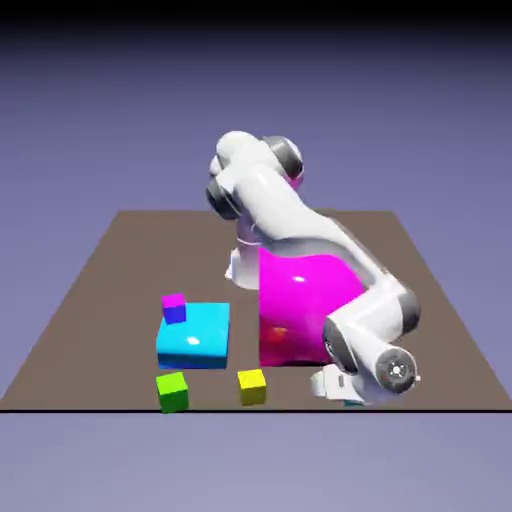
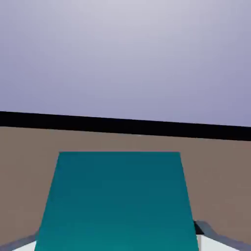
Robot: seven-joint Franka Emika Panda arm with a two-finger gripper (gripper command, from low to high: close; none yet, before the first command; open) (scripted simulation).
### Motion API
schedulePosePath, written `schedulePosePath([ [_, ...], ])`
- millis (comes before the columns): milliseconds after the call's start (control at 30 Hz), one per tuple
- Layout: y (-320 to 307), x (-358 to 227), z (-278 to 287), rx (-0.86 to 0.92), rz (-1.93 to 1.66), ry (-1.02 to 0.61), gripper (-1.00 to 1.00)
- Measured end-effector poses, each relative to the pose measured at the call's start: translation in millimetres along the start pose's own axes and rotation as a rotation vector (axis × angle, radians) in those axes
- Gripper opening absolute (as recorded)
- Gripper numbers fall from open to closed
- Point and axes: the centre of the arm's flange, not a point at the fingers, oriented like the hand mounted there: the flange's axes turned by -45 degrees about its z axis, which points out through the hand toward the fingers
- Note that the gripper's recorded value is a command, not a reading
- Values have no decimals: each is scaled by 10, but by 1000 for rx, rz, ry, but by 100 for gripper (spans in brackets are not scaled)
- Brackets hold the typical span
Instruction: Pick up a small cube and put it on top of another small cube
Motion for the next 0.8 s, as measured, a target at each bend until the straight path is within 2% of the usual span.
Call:
schedulePosePath([
  [400,831,-198,-29,-211,-178,-1,-100],
  [733,1731,-628,-275,-274,-293,0,-100],
  [800,1801,-537,34,-275,-293,0,-100],
])
